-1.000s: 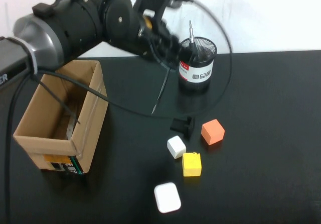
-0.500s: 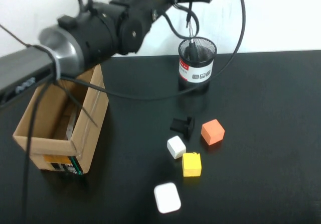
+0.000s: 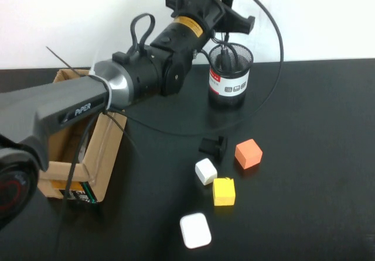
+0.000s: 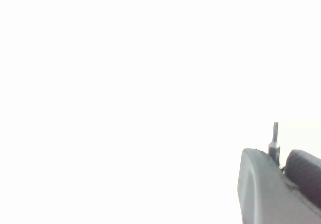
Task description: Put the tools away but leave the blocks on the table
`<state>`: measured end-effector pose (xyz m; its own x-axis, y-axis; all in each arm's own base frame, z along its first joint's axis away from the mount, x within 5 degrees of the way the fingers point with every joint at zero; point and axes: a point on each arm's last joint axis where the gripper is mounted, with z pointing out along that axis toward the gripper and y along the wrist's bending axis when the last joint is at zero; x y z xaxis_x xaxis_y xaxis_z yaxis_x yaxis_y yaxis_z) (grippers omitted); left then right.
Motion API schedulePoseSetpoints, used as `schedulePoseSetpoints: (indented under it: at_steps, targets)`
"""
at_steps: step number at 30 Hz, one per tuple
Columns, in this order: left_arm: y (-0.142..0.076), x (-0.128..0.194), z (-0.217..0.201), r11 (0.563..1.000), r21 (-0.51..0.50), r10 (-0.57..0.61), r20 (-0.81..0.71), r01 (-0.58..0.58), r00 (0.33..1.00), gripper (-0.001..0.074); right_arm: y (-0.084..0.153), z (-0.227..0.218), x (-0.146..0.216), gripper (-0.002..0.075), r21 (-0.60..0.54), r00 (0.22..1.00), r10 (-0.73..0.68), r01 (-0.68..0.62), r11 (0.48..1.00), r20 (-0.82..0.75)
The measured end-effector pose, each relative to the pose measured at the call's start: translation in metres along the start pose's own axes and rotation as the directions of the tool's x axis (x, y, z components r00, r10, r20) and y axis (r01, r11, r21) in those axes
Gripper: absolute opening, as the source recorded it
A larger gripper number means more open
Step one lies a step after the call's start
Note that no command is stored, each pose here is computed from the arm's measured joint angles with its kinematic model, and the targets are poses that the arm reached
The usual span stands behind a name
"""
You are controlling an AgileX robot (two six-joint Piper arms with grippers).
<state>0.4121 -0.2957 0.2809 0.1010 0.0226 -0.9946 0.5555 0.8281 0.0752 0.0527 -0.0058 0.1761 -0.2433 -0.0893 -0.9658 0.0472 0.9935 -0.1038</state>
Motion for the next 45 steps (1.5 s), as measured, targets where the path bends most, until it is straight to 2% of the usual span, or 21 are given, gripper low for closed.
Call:
schedulePoseSetpoints:
  at_steps: [3,10,13,18,25,30,36,38,45]
  targets:
    - [-0.001,0.010,0.002,0.999,0.002,-0.045,-0.028,0.045,0.999,0.0055,0.000,0.000,0.000,-0.0006,0.000,1.000,0.000,0.000,1.000,0.000]
    - [-0.002,0.025,0.005,0.998,0.003,-0.062,-0.074,0.063,0.995,0.0060,0.000,0.000,0.000,-0.0006,0.000,1.000,0.000,0.000,1.000,0.000]
    - [-0.003,0.031,0.006,0.998,0.004,-0.061,-0.086,0.061,0.994,0.0094,0.000,0.000,0.000,-0.0006,0.000,1.000,0.000,0.000,1.000,0.000]
    - [-0.003,0.036,0.007,0.998,0.004,-0.060,-0.091,0.060,0.994,0.0198,0.000,0.000,0.000,-0.0006,0.000,1.000,0.000,0.000,1.000,0.000]
    - [-0.003,0.029,0.005,0.998,0.005,-0.059,-0.073,0.059,0.996,0.0234,0.000,0.000,0.000,-0.0006,0.000,1.000,0.001,-0.001,1.000,0.000]
    - [0.001,-0.014,-0.005,1.000,0.009,-0.024,-0.028,0.025,0.999,0.0216,0.000,0.000,0.000,-0.0006,0.000,1.000,0.001,-0.001,1.000,0.000]
    - [0.007,-0.097,-0.042,0.995,0.022,0.100,-0.011,-0.100,0.995,0.0048,0.000,0.000,0.000,-0.0006,0.000,1.000,0.001,-0.001,1.000,0.000]
    - [0.009,-0.121,-0.058,0.989,0.034,0.144,-0.035,-0.142,0.989,0.0020,0.000,0.000,0.000,-0.0006,0.000,1.000,0.001,-0.001,1.000,0.000]
    - [0.014,-0.188,-0.130,0.965,0.103,0.254,-0.152,-0.240,0.955,0.0000,0.000,0.000,0.000,-0.0006,0.000,1.000,0.001,-0.001,1.000,0.000]
